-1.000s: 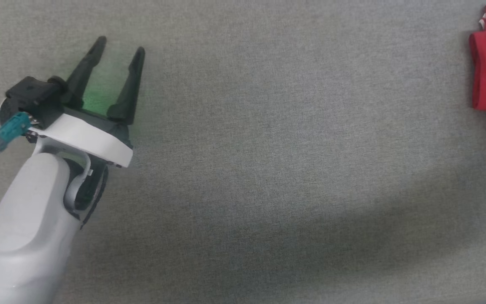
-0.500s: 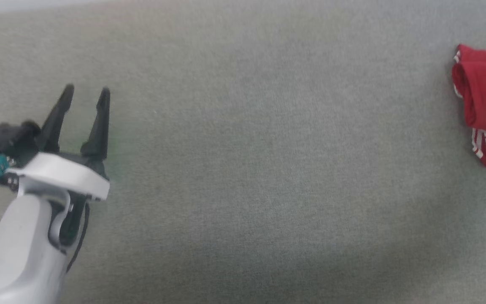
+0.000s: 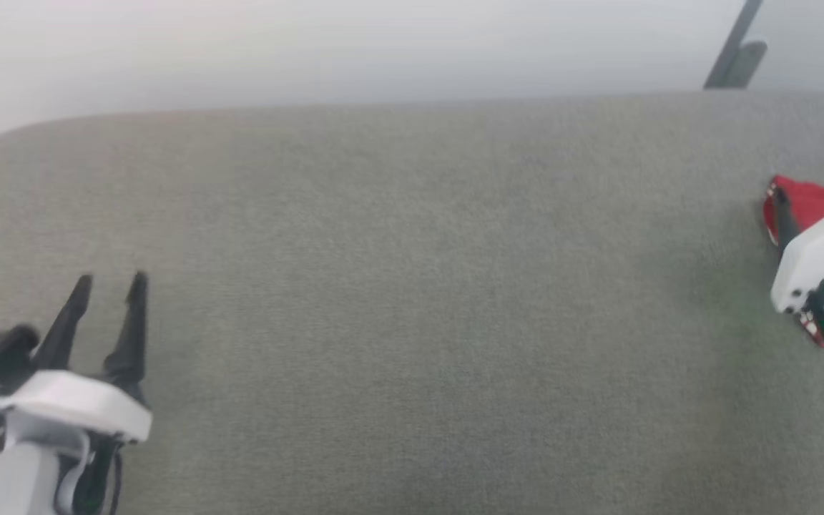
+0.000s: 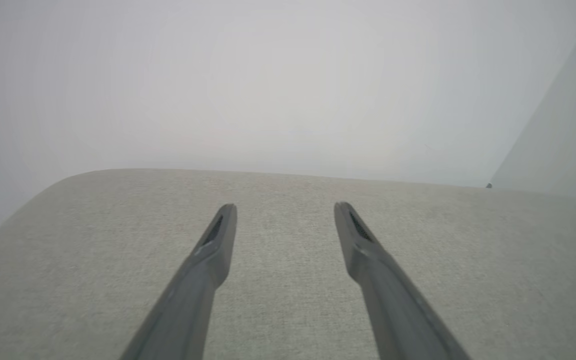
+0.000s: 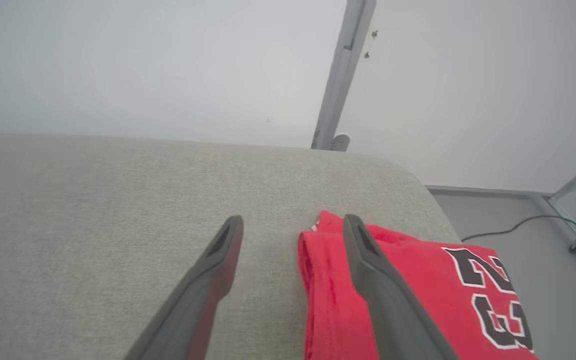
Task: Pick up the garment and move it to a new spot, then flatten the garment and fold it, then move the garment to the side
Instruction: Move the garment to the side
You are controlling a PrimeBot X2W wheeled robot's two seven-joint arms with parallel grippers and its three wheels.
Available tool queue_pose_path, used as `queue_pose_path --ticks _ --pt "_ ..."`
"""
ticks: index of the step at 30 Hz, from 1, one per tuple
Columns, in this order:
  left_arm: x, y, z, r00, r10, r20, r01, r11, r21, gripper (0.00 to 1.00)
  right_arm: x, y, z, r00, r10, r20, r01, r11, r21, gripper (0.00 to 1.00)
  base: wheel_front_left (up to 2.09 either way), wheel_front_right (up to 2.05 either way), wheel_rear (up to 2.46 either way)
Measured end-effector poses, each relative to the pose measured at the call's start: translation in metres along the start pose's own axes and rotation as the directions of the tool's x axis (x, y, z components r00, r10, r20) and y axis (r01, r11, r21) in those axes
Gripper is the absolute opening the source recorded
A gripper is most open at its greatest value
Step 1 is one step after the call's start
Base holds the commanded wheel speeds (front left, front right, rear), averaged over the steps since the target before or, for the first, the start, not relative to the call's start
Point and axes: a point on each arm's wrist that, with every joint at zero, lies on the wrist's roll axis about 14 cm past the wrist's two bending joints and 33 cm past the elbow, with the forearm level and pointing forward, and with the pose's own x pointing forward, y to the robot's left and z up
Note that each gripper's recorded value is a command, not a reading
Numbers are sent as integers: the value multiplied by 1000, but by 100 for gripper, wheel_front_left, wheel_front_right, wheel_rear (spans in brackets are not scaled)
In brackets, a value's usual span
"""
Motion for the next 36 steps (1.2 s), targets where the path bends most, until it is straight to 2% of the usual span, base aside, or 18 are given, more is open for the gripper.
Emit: queue_pose_path --ticks 6,17,36 --pt "-41 31 11 996 88 20 -88 996 0 100 -17 40 12 989 99 106 -102 994 32 100 0 0 0" --pt "-95 64 18 978 204 47 -204 979 -14 100 -56 80 -6 964 204 173 -217 975 58 100 0 0 0" --pt "-101 56 6 983 182 11 -182 983 -12 100 -110 81 -44 971 141 195 -171 974 146 100 0 0 0"
